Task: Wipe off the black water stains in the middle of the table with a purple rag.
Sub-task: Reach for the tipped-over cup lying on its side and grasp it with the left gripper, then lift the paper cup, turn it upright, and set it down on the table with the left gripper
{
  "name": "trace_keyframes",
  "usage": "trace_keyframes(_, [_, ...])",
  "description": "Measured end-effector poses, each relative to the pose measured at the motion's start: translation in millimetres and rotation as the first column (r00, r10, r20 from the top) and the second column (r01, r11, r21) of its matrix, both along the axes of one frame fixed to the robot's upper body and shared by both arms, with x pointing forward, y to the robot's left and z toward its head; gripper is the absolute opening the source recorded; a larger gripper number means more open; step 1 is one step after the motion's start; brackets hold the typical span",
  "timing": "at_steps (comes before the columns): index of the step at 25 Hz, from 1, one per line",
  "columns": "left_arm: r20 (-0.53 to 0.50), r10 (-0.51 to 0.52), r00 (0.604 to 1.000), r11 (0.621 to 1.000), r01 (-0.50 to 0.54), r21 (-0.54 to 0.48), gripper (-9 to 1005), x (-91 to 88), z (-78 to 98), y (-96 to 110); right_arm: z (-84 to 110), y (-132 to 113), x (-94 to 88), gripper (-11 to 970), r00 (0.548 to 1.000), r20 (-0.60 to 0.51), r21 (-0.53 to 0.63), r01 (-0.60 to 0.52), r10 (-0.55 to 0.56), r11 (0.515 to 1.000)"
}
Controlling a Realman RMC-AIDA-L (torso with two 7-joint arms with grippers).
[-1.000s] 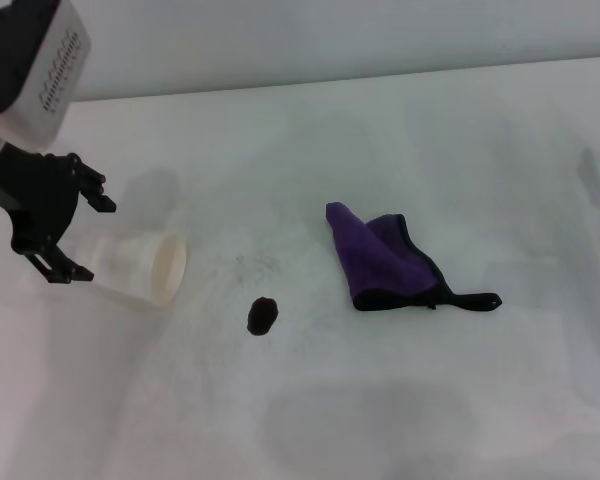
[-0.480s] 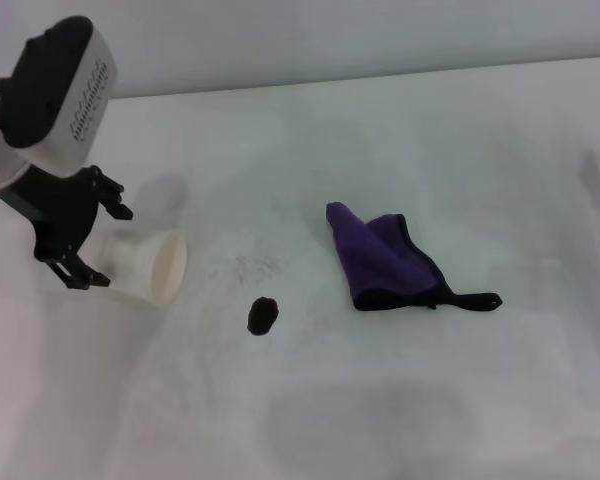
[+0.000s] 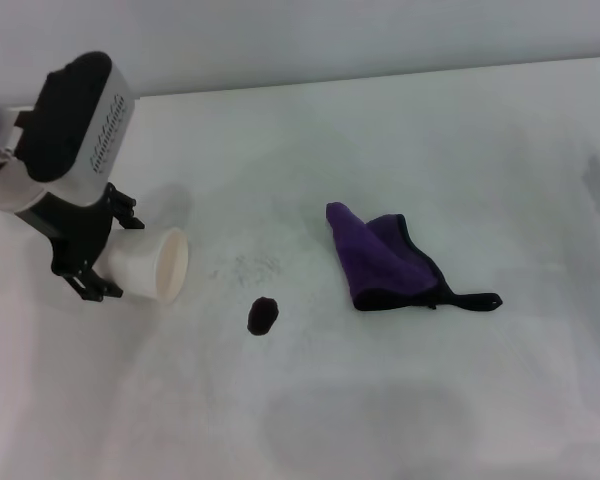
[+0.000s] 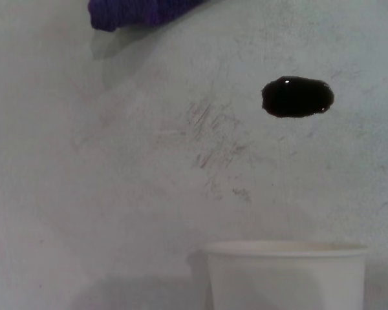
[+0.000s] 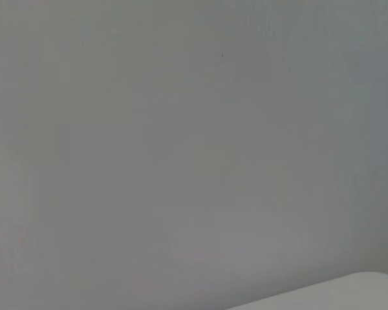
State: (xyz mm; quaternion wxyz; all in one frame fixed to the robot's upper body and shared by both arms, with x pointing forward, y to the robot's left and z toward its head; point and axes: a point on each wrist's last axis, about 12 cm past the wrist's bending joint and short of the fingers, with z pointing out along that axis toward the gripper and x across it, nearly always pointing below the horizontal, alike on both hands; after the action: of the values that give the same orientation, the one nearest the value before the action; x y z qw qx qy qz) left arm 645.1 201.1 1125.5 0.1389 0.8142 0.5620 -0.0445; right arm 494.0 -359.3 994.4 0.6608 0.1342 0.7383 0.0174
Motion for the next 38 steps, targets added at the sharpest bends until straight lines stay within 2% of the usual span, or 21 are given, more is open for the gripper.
trace_keyframes(6, [0.019,0.002,1.0,1.0,-0.002,-0.002,876,-1.6,-12.1,-1,-1.7,1,-2.2,860,1.0,-0.006,0.006,0.001,-0.001,1.0])
trace_keyframes(20, [0.014,0.003,1.0,1.0,-0.003,-0.015,859,-4.1,-17.2,-3,-2.7,0,-4.5,860,1.0,-0.01,0.006,0.003,-0.003,1.0])
trace_keyframes(23, [0.022,0.017,1.0,0.999,-0.016,-0.028,824,-3.0,-16.5,-3,-2.9,-1,-5.0,859,1.0,-0.011,0.005,0.005,-0.005,1.0])
trace_keyframes(28, [0.035,0.054,0.998,0.996,-0.052,-0.07,767,0.0,-14.0,-5,-4.2,-2,-6.5,859,1.0,-0.021,0.005,0.012,-0.011,1.0])
trace_keyframes(34, [0.059,0.112,0.992,0.985,-0.103,-0.141,766,4.8,-10.3,-7,-4.0,-3,-6.4,859,1.0,-0.021,0.003,0.013,-0.013,1.0])
trace_keyframes(38, [0.077,0.234,0.969,0.941,-0.206,-0.269,766,11.1,-9.3,-10,-2.3,-3,-3.8,859,1.0,-0.015,-0.002,0.011,-0.011,1.0])
